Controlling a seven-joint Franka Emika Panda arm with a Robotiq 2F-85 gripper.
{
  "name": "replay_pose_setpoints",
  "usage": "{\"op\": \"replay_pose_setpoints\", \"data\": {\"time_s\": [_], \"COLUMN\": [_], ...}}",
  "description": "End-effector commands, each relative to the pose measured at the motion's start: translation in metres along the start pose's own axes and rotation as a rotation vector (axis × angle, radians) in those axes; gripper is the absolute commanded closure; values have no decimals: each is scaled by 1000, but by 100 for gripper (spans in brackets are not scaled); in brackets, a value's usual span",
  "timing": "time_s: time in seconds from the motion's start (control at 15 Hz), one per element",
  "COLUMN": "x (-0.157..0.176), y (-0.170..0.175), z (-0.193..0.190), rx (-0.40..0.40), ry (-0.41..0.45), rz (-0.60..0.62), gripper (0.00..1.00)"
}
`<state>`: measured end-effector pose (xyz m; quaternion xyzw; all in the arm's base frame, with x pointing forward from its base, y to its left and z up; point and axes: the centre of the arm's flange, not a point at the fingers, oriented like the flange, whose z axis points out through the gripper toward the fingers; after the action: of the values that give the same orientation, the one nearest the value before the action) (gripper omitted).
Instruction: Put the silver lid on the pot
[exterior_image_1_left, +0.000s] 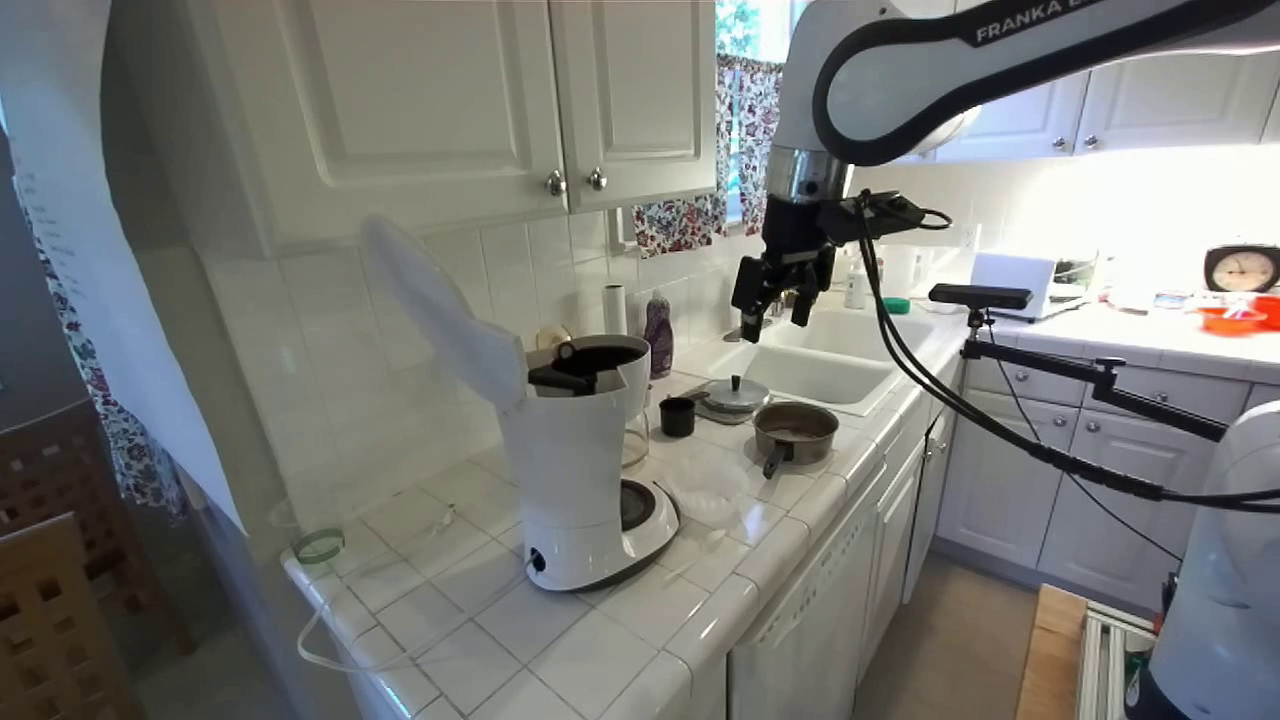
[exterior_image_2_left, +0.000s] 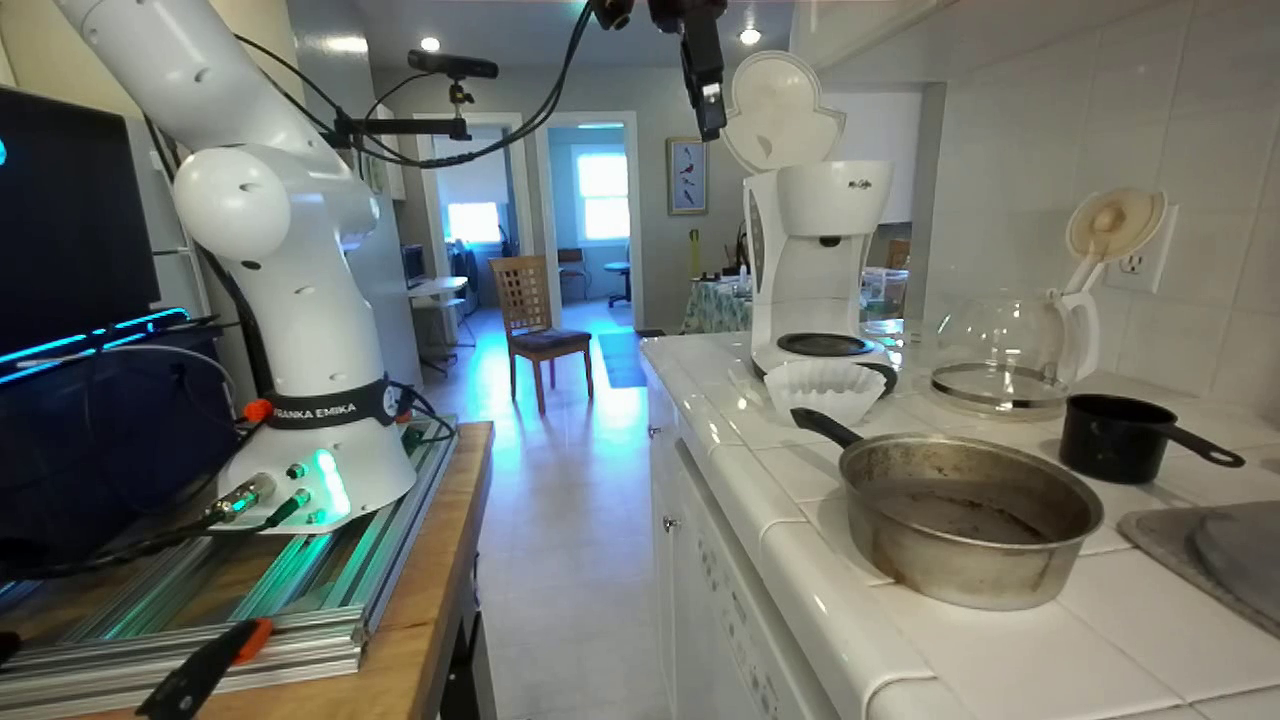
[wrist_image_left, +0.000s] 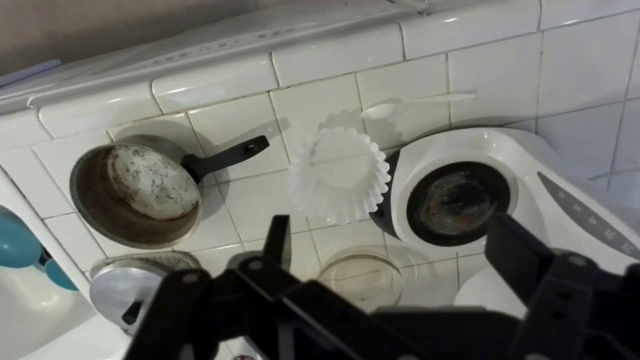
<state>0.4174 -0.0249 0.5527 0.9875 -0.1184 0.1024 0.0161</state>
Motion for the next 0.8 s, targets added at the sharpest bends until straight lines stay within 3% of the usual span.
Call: {"op": "replay_pose_setpoints", "data": {"time_s": [0.0,0.33,0.4,0.73], "x": [-8,-16,-4,-5], "y": [36,82,69,69], "z": [14,26,25,26], "rx": [18,37,18,14], "ry": [16,0,-22,-24], "rz": [35,127,116,113], "gripper": [0,0,0,0]}}
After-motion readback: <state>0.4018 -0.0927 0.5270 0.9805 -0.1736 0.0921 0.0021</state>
